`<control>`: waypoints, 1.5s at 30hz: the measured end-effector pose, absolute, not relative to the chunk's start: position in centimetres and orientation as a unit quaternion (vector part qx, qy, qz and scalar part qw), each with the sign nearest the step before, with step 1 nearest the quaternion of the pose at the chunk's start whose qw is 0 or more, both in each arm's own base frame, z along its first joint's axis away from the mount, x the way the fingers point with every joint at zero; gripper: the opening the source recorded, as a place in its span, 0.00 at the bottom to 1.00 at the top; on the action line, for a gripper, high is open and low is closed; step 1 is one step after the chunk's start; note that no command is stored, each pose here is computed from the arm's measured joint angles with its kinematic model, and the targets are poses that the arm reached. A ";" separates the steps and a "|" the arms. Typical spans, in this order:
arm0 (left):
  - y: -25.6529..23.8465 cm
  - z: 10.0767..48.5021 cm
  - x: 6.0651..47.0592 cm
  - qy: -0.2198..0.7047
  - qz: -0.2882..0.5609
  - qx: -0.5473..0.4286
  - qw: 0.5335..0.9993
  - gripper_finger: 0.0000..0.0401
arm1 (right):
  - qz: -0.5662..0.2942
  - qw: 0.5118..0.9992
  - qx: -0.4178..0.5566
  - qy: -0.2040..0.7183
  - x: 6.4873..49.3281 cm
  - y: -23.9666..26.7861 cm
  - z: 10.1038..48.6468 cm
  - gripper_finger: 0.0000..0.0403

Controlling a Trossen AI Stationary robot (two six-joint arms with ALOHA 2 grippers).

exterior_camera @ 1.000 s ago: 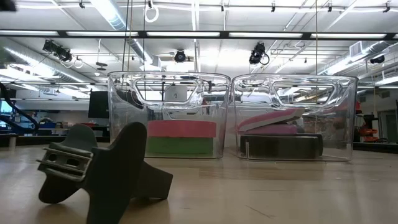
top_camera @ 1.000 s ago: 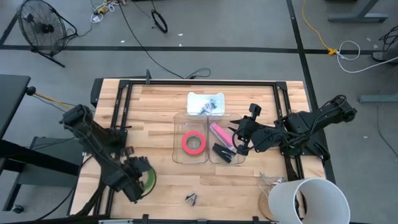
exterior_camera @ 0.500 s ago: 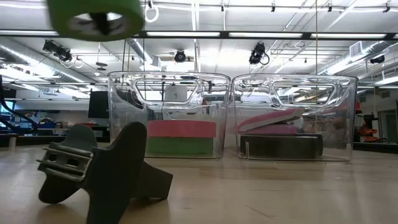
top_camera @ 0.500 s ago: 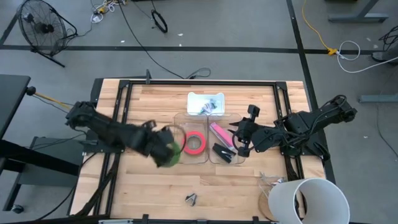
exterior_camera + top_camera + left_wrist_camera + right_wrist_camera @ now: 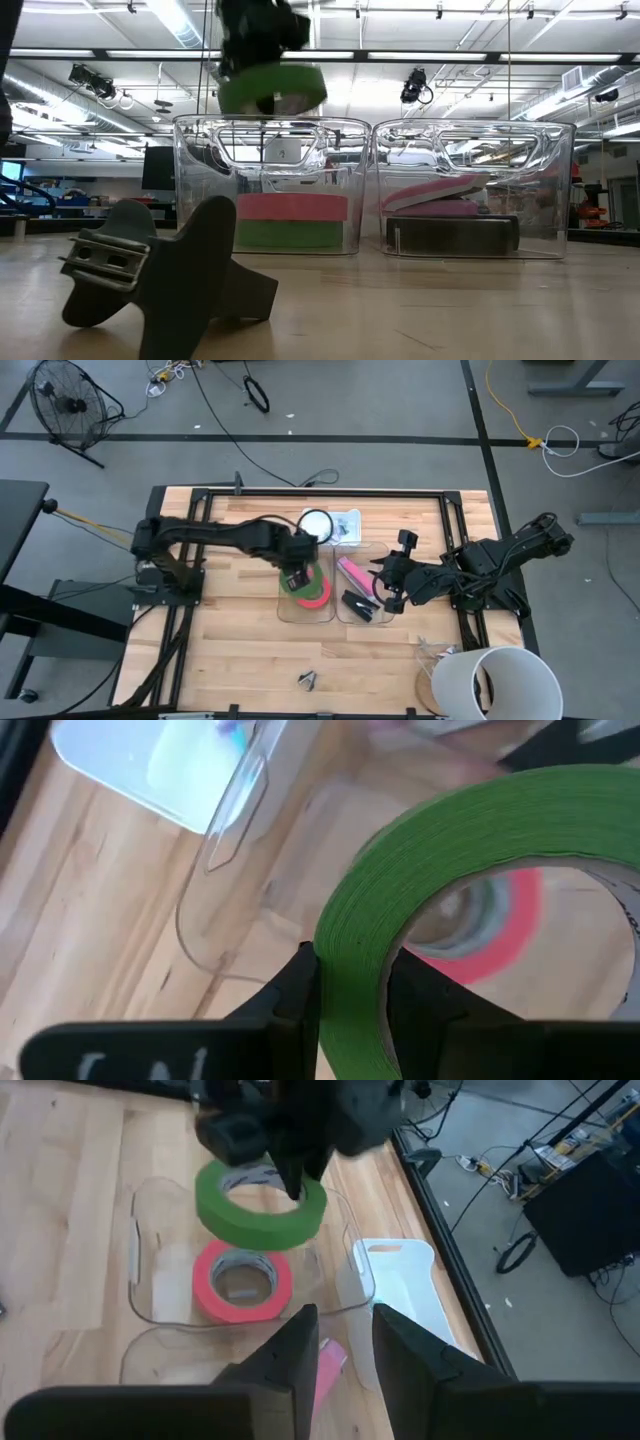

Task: Pick and place Stapler, Stapler remover, tape
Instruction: Put the green tape into the left transparent bin, then put the black staple remover into the white bin

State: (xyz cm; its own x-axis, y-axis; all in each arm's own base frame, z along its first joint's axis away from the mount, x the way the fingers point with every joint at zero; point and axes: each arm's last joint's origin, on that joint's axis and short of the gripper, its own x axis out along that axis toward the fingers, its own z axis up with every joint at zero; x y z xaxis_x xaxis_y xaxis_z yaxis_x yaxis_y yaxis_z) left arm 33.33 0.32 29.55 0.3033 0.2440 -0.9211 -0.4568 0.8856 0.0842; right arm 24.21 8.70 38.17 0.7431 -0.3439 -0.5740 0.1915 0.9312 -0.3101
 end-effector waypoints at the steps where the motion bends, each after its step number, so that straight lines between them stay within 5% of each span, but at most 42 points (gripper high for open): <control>1: 0.6 28.9 33.7 0.557 0.218 -0.096 0.796 0.22 | -0.145 0.925 -0.117 0.332 24.1 8.7 38.1 0.24; 12: 1.4 23.9 36.5 0.616 0.178 -0.092 0.762 0.22 | -0.147 0.921 -0.120 0.340 24.0 8.6 38.0 0.24; 23: 1.3 22.8 37.4 0.613 0.168 -0.099 0.766 0.22 | -0.148 0.920 -0.122 0.342 24.0 8.6 37.9 0.24; 33: 1.3 22.9 37.5 0.608 0.172 -0.102 0.769 0.58 | -0.148 0.920 -0.122 0.342 24.0 8.6 37.9 0.24; 45: 0.6 27.8 36.9 0.595 0.188 -0.107 0.774 0.56 | -0.149 0.918 -0.122 0.346 23.9 8.6 37.9 0.24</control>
